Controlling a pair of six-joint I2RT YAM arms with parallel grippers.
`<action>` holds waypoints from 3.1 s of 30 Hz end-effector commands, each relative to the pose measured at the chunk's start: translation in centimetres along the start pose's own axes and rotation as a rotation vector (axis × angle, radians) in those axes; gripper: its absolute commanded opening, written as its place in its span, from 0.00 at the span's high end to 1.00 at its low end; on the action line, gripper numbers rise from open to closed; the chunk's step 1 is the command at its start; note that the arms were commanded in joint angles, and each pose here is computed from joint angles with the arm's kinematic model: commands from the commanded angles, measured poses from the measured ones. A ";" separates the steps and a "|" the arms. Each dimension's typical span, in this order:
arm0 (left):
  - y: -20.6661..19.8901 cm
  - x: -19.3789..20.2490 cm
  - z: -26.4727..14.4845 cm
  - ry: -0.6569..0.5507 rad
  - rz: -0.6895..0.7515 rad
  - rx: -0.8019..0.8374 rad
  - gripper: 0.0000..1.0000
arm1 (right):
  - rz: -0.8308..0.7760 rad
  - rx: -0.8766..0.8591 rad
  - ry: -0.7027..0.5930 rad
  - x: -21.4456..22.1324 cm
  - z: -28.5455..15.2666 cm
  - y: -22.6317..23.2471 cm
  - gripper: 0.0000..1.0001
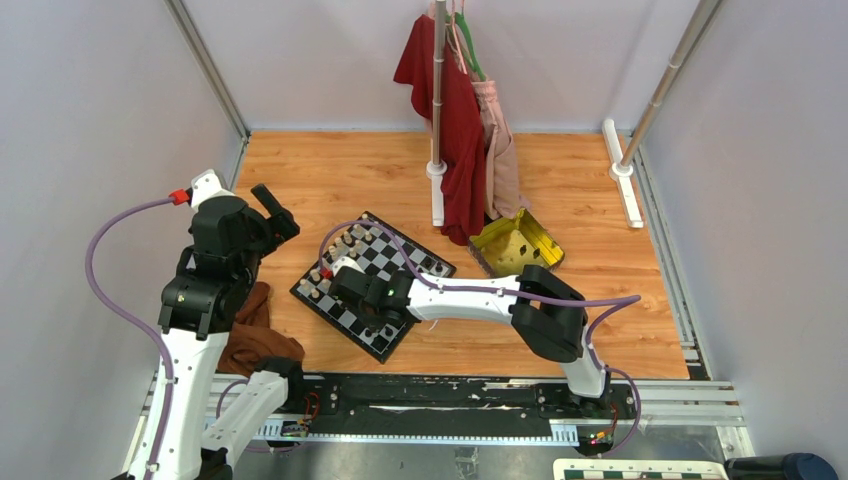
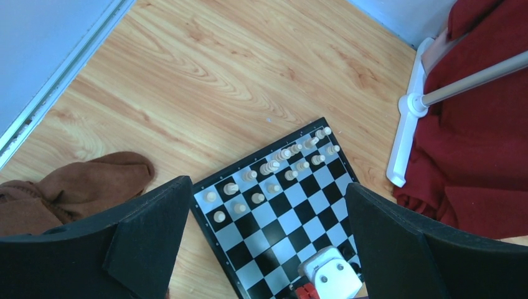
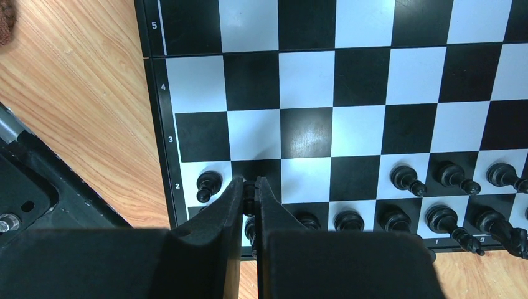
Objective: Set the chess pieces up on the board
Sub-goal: Place the chess piece on the chessboard.
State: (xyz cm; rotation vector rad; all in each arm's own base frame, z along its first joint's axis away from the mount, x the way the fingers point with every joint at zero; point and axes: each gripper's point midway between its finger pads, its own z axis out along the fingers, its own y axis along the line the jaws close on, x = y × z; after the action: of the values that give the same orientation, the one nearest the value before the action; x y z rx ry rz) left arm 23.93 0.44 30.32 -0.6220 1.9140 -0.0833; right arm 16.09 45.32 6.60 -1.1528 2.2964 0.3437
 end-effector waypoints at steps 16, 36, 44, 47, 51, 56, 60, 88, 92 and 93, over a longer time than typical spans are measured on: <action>0.6 0.5 0.5 0.011 0.017 -0.027 0.00 | -0.022 0.001 0.047 1.8 1.8 -0.5 0.99; 0.6 0.8 0.9 0.022 0.029 -0.031 0.00 | -0.013 0.009 0.062 2.4 2.5 -1.1 0.86; 0.6 0.8 0.9 0.022 0.032 -0.030 0.00 | -0.013 0.009 0.058 2.2 2.4 -1.1 0.74; 0.5 0.8 0.9 0.022 0.031 -0.027 0.00 | -0.014 0.010 0.059 2.3 2.4 -1.1 0.72; 0.5 0.7 0.9 0.021 0.031 -0.026 0.00 | -0.017 0.008 0.054 2.1 2.3 -1.1 0.72; 0.5 0.7 0.9 0.022 0.032 -0.026 0.00 | -0.021 0.011 0.046 1.7 2.0 -1.2 0.71; 0.5 0.7 0.9 0.020 0.035 -0.025 0.00 | -0.022 0.015 0.038 1.4 1.7 -1.2 0.70; 0.1 0.0 0.4 0.003 0.022 -0.005 0.00 | -0.050 0.023 -0.042 -2.4 -1.2 -1.5 0.59; -0.1 -0.1 0.5 -0.003 0.018 -0.002 0.00 | -0.056 0.044 -0.081 -3.8 -2.7 -2.0 0.54; -0.1 -0.2 0.5 -0.005 0.016 0.000 0.00 | -0.057 0.057 -0.095 -4.2 -3.2 -2.3 0.52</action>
State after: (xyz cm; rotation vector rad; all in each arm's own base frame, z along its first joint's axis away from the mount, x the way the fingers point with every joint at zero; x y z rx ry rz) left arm 24.23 0.44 29.32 -0.6081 1.9482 -0.0601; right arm 17.34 45.70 7.03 -1.1965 2.2481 0.3219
